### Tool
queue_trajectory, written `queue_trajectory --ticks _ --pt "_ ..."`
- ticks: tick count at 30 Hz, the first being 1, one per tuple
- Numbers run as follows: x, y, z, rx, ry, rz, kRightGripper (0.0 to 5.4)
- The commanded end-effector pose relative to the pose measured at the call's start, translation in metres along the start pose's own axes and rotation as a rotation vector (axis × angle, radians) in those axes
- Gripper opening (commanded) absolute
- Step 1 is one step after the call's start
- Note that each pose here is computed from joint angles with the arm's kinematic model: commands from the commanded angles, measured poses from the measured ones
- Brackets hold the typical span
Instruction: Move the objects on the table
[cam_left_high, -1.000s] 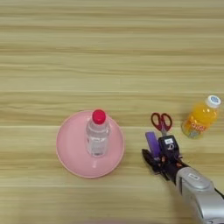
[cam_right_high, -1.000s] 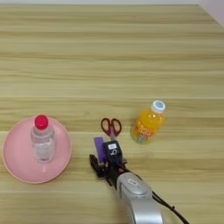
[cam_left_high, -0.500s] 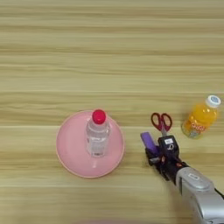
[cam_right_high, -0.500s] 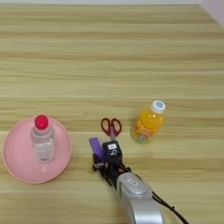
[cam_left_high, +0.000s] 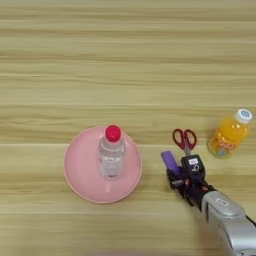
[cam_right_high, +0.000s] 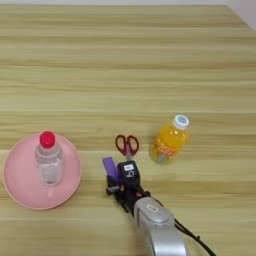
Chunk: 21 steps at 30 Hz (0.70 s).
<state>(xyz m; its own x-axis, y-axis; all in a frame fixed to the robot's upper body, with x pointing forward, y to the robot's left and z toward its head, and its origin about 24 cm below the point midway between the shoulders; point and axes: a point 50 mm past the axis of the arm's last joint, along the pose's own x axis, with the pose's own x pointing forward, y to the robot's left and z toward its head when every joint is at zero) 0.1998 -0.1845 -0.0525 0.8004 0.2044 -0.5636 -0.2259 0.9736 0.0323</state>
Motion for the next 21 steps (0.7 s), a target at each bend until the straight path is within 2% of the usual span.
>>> queue_trajectory --ticks 1,21 --pt "0.0 -0.004 0.028 -0.035 -0.124 -0.016 1.43" --pt "-0.01 0.011 0.053 -0.08 -0.268 0.041 1.43"
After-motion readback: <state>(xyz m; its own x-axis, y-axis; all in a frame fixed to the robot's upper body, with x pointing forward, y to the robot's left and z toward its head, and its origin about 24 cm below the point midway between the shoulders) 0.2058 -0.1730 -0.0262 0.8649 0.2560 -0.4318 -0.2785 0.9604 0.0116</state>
